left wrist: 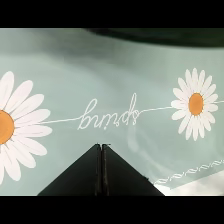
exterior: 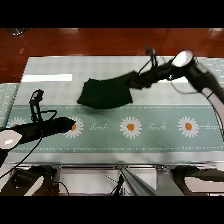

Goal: Fold the shirts.

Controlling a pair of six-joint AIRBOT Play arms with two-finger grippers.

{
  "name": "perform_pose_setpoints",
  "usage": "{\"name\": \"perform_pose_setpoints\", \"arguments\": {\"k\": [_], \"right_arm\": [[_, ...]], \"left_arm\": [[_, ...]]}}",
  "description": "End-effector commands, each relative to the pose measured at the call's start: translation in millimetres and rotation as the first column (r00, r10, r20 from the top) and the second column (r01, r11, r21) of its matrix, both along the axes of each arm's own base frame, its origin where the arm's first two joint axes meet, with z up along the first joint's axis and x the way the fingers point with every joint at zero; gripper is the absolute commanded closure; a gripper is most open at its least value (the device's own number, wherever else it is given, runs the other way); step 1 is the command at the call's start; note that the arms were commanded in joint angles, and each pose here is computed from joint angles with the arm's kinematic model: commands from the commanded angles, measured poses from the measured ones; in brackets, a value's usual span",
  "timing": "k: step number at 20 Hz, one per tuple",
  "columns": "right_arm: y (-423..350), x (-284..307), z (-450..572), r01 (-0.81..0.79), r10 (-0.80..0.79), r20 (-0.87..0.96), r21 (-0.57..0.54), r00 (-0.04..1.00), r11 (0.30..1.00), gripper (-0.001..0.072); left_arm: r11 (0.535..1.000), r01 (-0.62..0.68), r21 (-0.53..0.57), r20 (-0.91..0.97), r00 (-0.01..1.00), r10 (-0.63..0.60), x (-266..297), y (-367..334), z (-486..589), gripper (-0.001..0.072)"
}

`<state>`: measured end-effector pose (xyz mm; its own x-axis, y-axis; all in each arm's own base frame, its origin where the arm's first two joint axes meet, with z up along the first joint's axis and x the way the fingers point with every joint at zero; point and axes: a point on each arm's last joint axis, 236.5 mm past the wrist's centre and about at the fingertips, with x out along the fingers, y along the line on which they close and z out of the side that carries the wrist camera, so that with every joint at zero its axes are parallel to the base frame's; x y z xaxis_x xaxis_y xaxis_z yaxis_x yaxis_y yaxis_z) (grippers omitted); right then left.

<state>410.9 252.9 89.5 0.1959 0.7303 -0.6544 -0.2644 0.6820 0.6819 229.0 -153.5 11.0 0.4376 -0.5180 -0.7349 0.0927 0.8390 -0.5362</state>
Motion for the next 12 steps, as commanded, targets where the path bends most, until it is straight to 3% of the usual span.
{"name": "perform_pose_setpoints", "arguments": {"k": [1,6,9,12], "right_arm": [[-50.8,28.4,93.6,0.086,-0.07,0.158,-0.097,0.985,0.992,0.0694],[-163.0,28.0,155.2,0.255,-0.228,0.189,-0.133,0.955,0.958,0.0693],[-250.2,6.4,152.6,0.405,-0.396,0.089,-0.154,0.914,0.901,0.0693],[-325.0,-38.9,132.7,0.508,-0.532,-0.024,-0.26,0.847,0.821,0.0693]], "left_arm": [[1.0,0.002,-0.02,0.0,1.0,-0.002,-0.2,-4.7,2.4,0.0668],[0.999,0.03,-0.024,-0.002,1.0,-0.03,-5.2,-11.6,2.6,0.0667],[0.997,0.066,-0.027,-0.003,0.998,-0.066,-11.5,-20.2,2.9,0.0668],[0.995,0.093,-0.027,-0.003,0.996,-0.093,-16.2,-26.0,3.0,0.0668]]}}
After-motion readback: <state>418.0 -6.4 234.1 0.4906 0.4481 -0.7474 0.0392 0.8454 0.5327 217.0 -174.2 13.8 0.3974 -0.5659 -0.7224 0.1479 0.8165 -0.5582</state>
